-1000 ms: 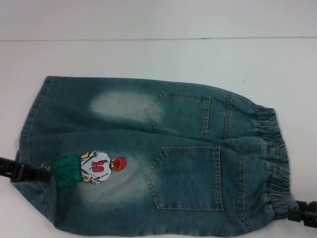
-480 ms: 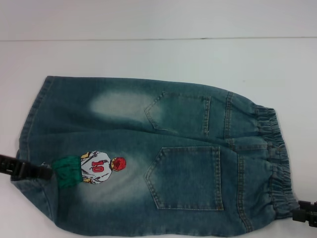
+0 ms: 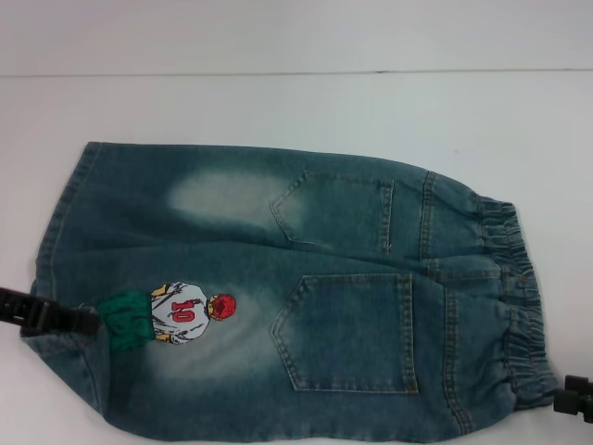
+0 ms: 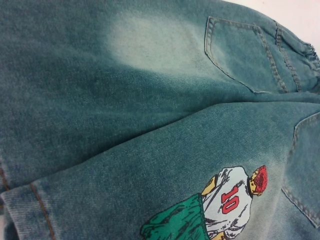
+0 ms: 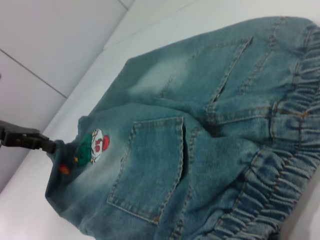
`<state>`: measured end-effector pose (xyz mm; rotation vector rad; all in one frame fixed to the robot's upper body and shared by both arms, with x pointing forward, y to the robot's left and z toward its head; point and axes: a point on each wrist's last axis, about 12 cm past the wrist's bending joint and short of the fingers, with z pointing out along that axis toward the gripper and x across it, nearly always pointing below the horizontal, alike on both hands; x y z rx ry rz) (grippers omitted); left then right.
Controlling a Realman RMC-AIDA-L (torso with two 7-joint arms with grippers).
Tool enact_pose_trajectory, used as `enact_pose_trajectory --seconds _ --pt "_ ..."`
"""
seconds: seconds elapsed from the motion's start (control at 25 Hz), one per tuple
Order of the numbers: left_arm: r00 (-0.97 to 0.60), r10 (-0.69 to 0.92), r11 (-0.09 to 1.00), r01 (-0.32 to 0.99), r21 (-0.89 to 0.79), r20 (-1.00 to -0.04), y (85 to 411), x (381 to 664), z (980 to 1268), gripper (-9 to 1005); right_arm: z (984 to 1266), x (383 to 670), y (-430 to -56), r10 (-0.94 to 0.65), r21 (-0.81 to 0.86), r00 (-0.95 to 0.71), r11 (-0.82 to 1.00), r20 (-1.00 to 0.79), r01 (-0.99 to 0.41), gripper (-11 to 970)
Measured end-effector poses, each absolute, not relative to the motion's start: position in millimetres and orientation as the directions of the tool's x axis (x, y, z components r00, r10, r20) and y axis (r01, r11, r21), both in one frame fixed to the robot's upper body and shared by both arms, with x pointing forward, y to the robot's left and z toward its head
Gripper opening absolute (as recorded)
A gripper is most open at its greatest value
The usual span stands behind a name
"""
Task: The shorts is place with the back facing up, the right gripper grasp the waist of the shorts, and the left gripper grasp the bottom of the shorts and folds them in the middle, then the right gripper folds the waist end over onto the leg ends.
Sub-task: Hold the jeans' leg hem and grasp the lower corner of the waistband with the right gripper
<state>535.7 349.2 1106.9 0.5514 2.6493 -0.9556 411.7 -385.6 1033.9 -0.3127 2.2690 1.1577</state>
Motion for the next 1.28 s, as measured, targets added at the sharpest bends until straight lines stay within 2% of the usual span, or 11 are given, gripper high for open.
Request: enact_pose_trajectory --seconds 1.28 --pt "-0.889 0.257 0.714 0.439 -0.546 -0.378 350 537 1106 48 1037 433 -374 0.008 0.649 -0.798 0.587 -0.603 -0.484 592"
